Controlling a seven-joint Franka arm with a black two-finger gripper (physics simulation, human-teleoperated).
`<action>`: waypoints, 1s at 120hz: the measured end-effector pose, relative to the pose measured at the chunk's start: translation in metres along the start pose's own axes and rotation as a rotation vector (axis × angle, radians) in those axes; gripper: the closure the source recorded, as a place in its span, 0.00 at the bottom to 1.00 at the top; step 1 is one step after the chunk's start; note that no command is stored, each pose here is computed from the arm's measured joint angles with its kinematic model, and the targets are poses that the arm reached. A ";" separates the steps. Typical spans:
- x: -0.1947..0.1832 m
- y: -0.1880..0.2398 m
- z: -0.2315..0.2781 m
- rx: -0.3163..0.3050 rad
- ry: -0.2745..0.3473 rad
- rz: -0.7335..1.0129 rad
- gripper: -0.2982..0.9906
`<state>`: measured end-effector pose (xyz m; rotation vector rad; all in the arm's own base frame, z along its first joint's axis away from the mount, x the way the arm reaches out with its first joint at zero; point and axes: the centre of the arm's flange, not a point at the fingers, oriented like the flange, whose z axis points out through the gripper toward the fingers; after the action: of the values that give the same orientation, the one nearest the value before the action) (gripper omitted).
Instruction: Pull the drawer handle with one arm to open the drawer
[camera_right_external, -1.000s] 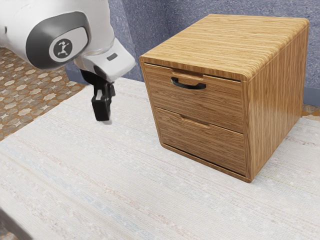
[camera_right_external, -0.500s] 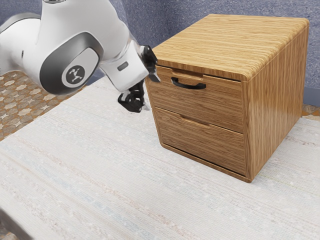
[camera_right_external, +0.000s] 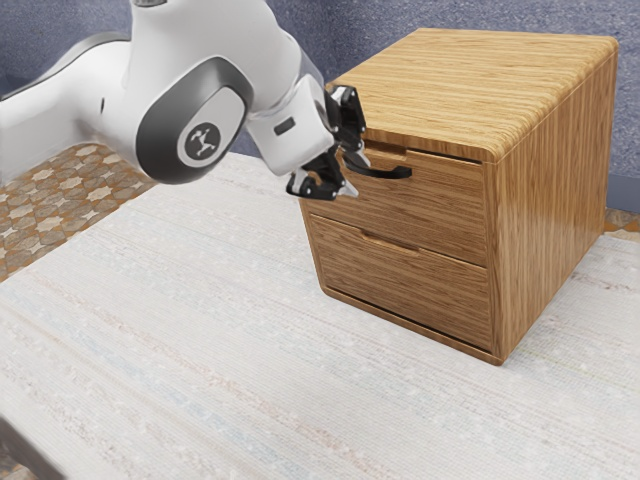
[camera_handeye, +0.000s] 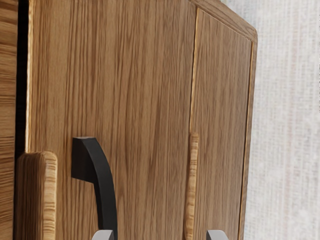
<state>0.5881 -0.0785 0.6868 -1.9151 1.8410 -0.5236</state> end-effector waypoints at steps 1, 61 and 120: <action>0.000 0.000 0.000 0.000 0.002 0.001 0.62; 0.001 -0.004 0.019 -0.023 0.033 0.043 0.64; -0.026 -0.027 0.035 -0.011 0.011 0.045 0.62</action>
<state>0.6290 -0.0503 0.6728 -1.8761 1.8932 -0.5118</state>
